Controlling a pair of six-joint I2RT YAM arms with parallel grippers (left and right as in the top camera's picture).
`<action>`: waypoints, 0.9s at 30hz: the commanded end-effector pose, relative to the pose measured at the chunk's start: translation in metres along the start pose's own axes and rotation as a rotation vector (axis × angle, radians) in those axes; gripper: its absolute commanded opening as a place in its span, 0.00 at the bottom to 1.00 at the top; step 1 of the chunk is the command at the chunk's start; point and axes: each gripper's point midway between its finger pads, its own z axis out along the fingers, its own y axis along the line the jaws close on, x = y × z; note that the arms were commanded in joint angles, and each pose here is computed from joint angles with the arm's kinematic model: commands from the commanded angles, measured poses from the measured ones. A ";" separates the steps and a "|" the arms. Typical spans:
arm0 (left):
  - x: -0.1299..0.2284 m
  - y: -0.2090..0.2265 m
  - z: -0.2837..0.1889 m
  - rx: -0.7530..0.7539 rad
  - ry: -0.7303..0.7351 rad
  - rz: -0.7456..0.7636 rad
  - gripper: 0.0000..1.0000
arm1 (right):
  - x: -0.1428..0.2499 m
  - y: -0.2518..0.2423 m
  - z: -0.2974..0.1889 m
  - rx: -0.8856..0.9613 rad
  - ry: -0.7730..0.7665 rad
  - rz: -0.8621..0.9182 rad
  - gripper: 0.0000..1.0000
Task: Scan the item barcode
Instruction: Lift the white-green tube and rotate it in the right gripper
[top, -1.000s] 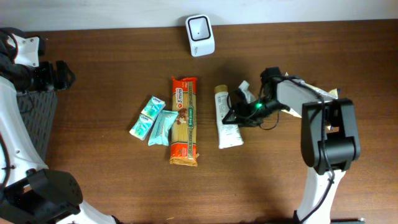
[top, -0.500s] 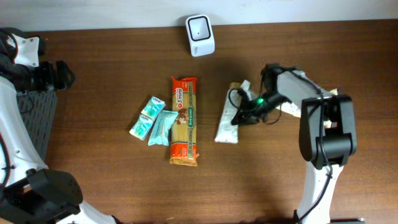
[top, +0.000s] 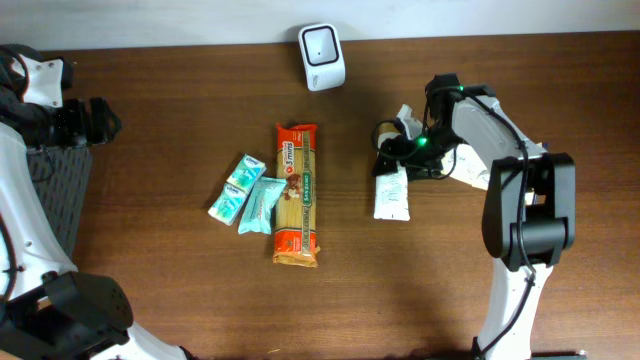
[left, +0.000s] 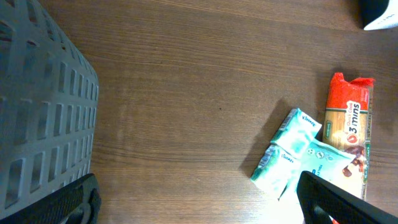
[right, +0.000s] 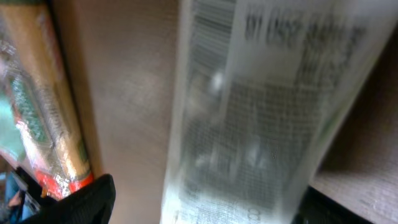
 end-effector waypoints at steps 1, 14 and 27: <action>0.001 0.002 0.003 0.001 0.006 -0.014 0.99 | 0.003 -0.018 0.023 -0.019 -0.032 0.087 0.80; 0.000 0.002 0.003 0.001 0.006 -0.014 0.99 | 0.033 -0.009 0.048 -0.165 0.015 0.038 0.44; 0.001 0.002 0.003 0.002 0.007 -0.014 0.99 | 0.017 0.061 -0.044 -0.235 -0.034 -0.151 0.04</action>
